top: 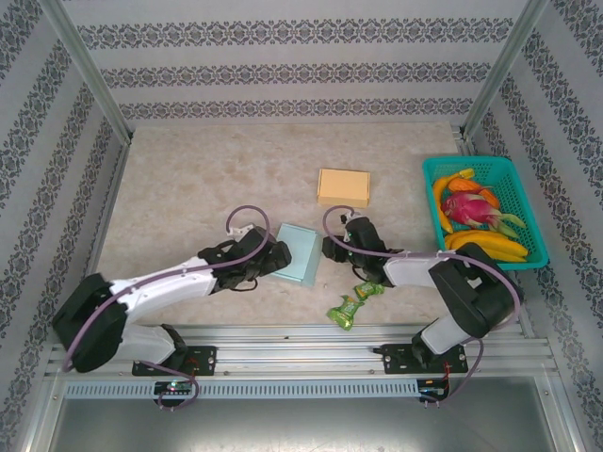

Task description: Fold the paper box

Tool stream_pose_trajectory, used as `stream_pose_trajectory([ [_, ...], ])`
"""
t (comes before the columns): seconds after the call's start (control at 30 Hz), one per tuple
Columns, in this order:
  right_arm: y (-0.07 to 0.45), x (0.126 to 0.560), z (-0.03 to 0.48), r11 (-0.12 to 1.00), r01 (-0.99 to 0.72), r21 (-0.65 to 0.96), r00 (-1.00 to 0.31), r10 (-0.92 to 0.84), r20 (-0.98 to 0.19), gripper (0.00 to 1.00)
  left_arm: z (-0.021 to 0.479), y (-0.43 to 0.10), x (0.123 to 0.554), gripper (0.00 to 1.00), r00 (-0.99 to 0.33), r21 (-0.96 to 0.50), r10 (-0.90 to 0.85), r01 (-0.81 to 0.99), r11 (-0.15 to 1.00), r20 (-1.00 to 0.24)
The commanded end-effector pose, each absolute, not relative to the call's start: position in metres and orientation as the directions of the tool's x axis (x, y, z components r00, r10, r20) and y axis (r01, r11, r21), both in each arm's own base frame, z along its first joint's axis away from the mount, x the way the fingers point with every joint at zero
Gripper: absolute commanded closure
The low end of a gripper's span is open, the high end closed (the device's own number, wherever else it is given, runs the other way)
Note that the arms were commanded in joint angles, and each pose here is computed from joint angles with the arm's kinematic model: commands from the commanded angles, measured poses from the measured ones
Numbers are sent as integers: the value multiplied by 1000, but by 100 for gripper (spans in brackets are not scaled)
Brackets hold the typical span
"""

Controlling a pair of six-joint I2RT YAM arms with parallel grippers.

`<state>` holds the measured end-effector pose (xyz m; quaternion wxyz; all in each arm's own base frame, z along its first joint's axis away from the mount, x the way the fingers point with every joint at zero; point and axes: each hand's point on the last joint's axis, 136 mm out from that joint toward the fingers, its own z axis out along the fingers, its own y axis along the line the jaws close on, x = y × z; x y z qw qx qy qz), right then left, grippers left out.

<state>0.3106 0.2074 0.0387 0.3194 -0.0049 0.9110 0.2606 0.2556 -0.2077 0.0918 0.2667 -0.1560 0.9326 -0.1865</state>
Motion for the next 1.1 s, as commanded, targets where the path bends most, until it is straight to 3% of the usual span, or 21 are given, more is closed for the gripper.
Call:
stream_pose_trajectory([
  [0.0,211,301,51,821,-196,536,-856,123,-502,78,106,-195,265,0,-772,-351,-267,-61,935,-577],
  [0.03,207,302,53,824,-191,534,-860,121,-495,85,107,-197,270,0,-771,-363,-255,-33,931,-584],
  [0.2,205,307,57,805,-152,573,-885,148,-442,89,97,-215,301,0,-803,-441,-223,55,896,-553],
  [0.43,225,313,51,756,-163,634,-914,125,-385,90,84,-245,338,0,-810,-505,-184,154,849,-556],
  [1.07,229,326,14,753,-131,645,-942,108,-318,88,59,-282,353,3,-841,-548,-119,229,805,-527],
])
